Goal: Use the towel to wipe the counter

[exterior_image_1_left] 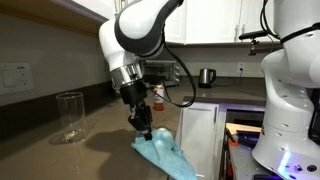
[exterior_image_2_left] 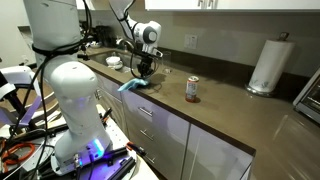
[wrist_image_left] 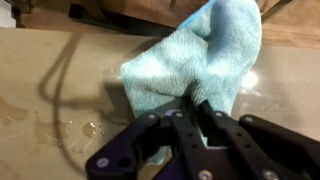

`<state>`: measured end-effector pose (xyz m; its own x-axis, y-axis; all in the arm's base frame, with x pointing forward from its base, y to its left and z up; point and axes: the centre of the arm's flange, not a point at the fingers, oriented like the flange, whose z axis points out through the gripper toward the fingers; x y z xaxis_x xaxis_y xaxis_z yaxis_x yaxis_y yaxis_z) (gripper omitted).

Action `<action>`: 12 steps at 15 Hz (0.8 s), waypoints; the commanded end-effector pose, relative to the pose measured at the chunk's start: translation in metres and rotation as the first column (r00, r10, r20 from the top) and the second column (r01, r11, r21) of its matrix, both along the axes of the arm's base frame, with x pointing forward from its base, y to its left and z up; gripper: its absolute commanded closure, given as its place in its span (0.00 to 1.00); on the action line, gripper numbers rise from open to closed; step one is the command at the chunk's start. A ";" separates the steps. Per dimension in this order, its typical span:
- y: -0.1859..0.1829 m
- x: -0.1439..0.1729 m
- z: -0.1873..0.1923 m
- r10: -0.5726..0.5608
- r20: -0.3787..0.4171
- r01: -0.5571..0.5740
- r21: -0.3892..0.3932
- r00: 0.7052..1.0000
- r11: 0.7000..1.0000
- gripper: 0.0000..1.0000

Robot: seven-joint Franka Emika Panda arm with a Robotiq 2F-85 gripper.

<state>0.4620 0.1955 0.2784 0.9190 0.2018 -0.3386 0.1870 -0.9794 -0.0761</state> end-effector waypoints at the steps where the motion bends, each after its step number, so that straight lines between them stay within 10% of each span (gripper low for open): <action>1: 0.012 0.016 0.001 0.003 -0.009 -0.004 -0.088 1.000 0.996 0.95; 12: 0.017 0.028 -0.019 0.076 0.059 -0.071 -0.090 0.995 0.993 0.91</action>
